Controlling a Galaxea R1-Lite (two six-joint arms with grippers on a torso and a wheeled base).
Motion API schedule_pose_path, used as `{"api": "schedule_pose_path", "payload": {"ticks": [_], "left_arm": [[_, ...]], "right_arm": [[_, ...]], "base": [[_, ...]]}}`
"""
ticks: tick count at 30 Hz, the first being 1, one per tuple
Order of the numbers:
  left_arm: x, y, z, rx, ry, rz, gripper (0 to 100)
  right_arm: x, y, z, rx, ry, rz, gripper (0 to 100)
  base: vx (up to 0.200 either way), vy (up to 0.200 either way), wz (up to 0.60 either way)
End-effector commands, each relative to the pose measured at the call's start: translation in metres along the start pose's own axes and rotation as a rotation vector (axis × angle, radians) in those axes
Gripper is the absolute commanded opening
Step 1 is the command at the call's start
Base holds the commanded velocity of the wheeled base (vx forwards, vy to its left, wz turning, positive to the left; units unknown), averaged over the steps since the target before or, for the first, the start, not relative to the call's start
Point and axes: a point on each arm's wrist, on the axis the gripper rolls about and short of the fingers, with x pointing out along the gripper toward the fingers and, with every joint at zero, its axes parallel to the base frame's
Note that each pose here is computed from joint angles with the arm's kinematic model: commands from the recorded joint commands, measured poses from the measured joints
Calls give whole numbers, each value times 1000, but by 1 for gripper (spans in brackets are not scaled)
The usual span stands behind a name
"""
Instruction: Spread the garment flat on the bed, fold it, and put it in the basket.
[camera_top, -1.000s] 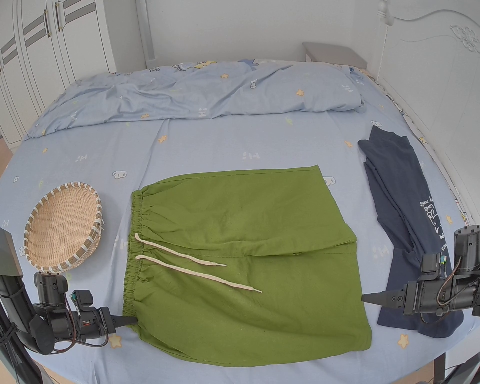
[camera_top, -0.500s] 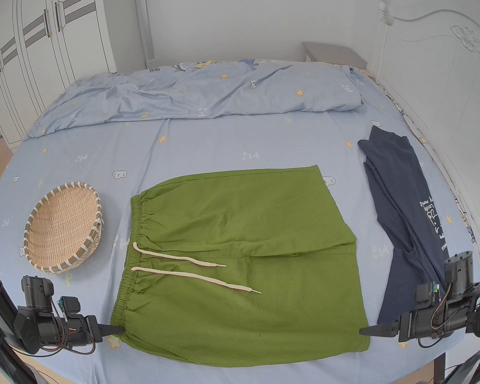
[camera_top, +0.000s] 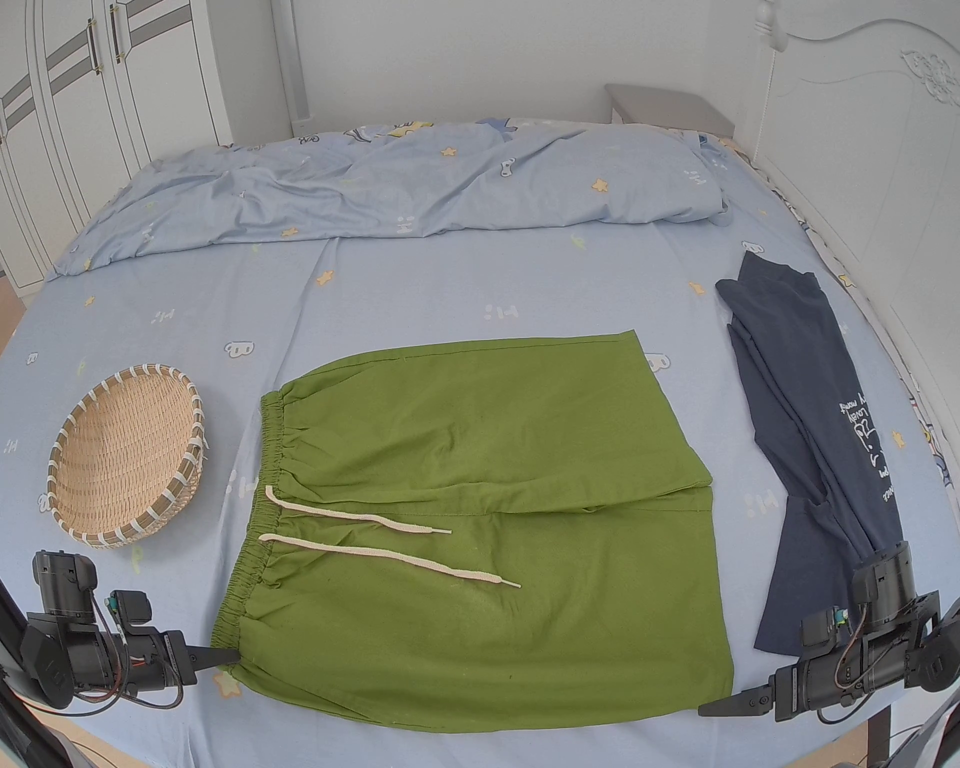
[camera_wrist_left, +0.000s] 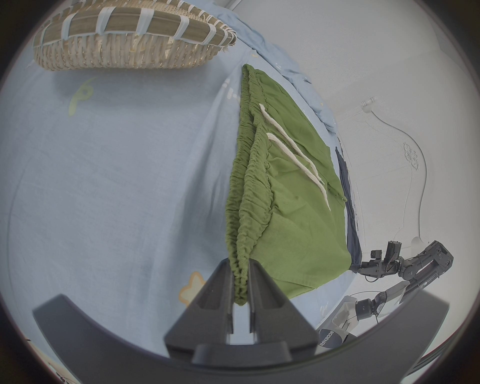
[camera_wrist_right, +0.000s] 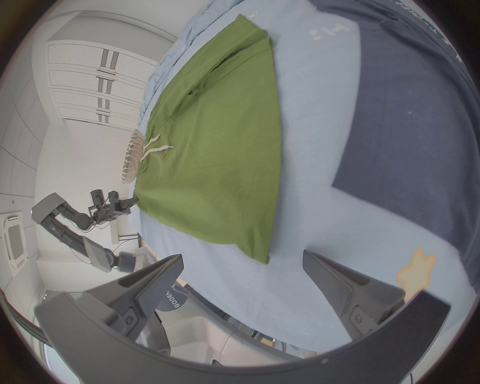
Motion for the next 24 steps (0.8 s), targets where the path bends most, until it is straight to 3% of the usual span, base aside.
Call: {"api": "schedule_pose_path", "payload": {"ticks": [1, 9, 14, 24], "left_arm": [[2, 1, -6, -18, 29, 1, 0], [1, 2, -4, -26, 26, -34, 0], [1, 2, -4, -25, 25, -35, 0], [2, 2, -4, -25, 27, -36, 0]], "right_arm": [[8, -3, -3, 20, 59, 35, 100], [25, -10, 5, 21, 59, 59, 100], [37, -14, 12, -1, 30, 120, 100], [43, -15, 11, 40, 42, 133, 100]], "base": [[0, 0, 0], [0, 0, 0], [0, 0, 0], [0, 0, 0]]}}
